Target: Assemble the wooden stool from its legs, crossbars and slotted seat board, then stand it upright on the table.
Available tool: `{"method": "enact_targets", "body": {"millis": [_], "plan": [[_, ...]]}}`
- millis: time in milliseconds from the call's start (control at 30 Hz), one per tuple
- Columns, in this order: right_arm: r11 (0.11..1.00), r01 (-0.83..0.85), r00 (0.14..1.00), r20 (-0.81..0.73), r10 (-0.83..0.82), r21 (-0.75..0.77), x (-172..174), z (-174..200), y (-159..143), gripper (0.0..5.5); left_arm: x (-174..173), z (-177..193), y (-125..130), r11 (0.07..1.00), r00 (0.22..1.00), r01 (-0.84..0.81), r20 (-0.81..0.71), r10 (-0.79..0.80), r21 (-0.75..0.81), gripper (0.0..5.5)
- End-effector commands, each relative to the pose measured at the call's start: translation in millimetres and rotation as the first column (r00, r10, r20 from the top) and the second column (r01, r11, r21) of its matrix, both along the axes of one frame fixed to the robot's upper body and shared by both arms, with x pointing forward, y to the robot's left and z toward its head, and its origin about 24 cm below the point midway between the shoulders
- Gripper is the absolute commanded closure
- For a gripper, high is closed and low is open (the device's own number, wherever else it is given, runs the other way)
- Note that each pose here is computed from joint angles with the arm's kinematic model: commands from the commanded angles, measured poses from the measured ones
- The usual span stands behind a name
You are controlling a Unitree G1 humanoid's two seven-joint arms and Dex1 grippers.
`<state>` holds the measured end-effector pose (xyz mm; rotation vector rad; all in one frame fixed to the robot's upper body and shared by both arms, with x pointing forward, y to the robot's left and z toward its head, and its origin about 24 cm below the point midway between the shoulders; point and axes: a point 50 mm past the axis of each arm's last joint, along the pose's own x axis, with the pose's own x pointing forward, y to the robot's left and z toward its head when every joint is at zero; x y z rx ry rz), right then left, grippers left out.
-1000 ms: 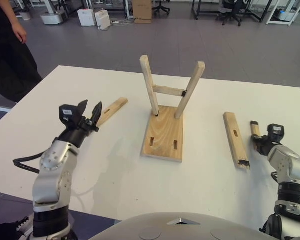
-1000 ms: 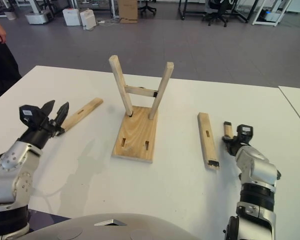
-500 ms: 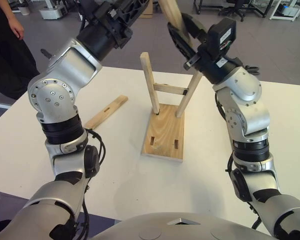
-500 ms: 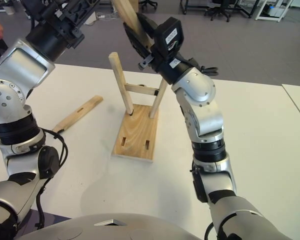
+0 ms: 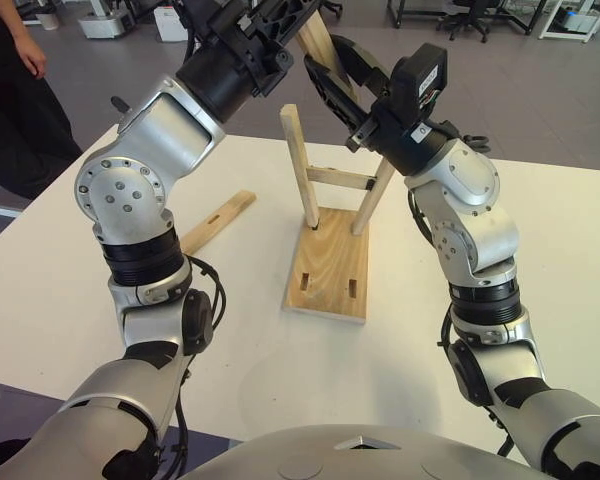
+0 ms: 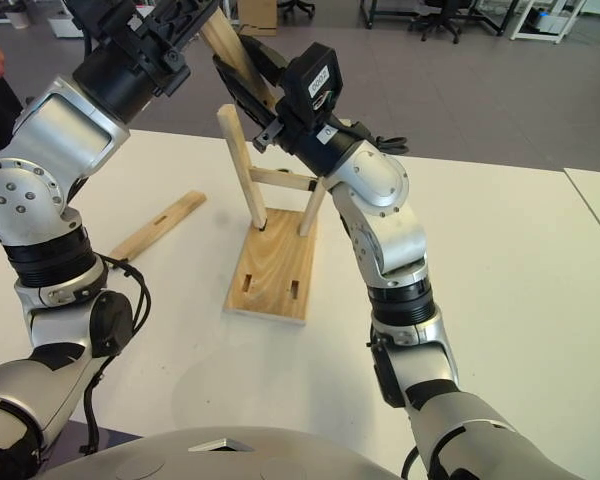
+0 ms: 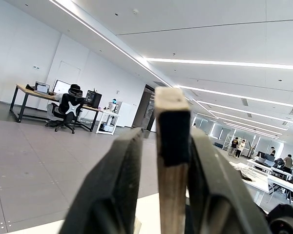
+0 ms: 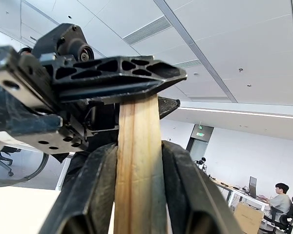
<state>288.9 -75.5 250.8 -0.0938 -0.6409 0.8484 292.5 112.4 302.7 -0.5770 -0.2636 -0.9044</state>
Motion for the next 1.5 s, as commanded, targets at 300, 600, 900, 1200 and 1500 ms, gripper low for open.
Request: {"method": "enact_targets", "body": {"millis": [300, 600, 900, 1200, 1500], "plan": [[0.999, -0.031, 0.996, -0.085, 0.034, 0.044, 0.9, 2.7, -3.0, 4.19, -1.1, 9.8, 5.6, 1.000, 1.000, -0.008, 0.022, 0.008, -0.015, 5.10], [0.818, 0.320, 0.944, -0.239, -0.229, 0.479, 25.5, 40.9, -91.6, 3.15, 26.4, 25.5, 144.5, 0.823, 0.823, -0.559, 0.186, 0.537, 0.096, 5.10], [0.577, 0.595, 0.794, -0.299, -0.528, 0.560, 24.0, 35.7, -173.2, 3.15, 56.7, -147.4, 170.9, 0.759, 0.891, -0.426, 0.082, 0.447, 0.492, 5.10], [0.584, 0.595, 0.797, -0.310, -0.519, 0.552, 26.4, 28.8, -174.3, 3.15, 60.7, -194.9, 163.2, 0.696, 0.900, -0.375, 0.063, 0.430, 0.612, 5.10], [0.604, 0.599, 0.798, -0.323, -0.509, 0.527, 29.8, 24.1, -170.6, 3.15, 66.2, -201.8, 147.5, 0.705, 0.907, -0.371, 0.073, 0.414, 0.605, 5.10]]}}
